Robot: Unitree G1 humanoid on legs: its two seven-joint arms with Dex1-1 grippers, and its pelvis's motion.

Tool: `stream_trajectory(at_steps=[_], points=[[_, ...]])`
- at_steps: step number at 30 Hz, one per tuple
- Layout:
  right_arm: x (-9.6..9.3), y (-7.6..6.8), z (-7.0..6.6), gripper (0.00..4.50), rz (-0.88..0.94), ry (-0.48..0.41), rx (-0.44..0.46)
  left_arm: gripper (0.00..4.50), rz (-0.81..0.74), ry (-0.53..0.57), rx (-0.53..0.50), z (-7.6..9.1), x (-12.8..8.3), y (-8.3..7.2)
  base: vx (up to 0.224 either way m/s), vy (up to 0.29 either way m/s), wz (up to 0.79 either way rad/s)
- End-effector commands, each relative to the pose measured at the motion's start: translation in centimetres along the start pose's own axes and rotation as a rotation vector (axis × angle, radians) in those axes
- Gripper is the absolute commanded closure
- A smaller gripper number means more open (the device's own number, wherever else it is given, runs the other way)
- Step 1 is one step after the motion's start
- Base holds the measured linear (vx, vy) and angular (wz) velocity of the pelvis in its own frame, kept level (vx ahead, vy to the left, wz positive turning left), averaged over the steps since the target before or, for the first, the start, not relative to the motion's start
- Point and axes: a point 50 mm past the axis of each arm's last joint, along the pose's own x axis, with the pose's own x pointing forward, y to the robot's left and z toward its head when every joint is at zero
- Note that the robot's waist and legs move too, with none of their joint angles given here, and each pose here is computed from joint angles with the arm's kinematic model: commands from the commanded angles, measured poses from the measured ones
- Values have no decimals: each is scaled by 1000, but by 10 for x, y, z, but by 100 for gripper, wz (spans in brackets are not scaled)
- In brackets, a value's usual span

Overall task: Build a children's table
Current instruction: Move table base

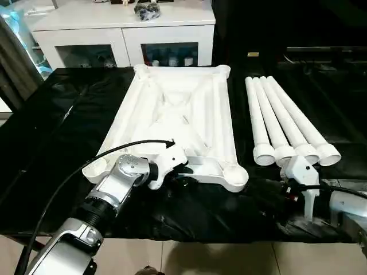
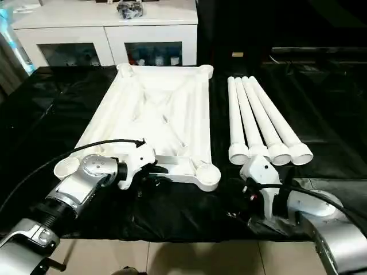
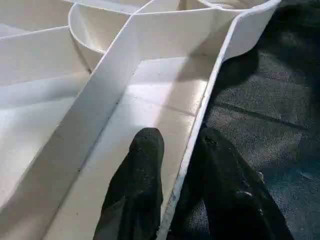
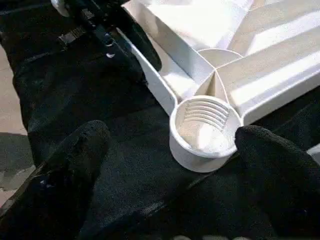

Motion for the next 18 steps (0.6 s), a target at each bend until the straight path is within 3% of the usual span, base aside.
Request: stream_trajectory(at_steps=[1, 10, 18], points=[[1, 1, 6, 0, 27, -2, -25, 356, 10, 60, 4, -6, -2, 2, 0, 0, 0], [1, 2, 7, 0, 31, 0, -36, 367, 97, 55, -58, -1, -3, 2, 0, 0, 0], [4, 2, 5, 0, 15, 4, -40, 368, 200, 64, -95, -2, 3, -11, 0, 0, 0]])
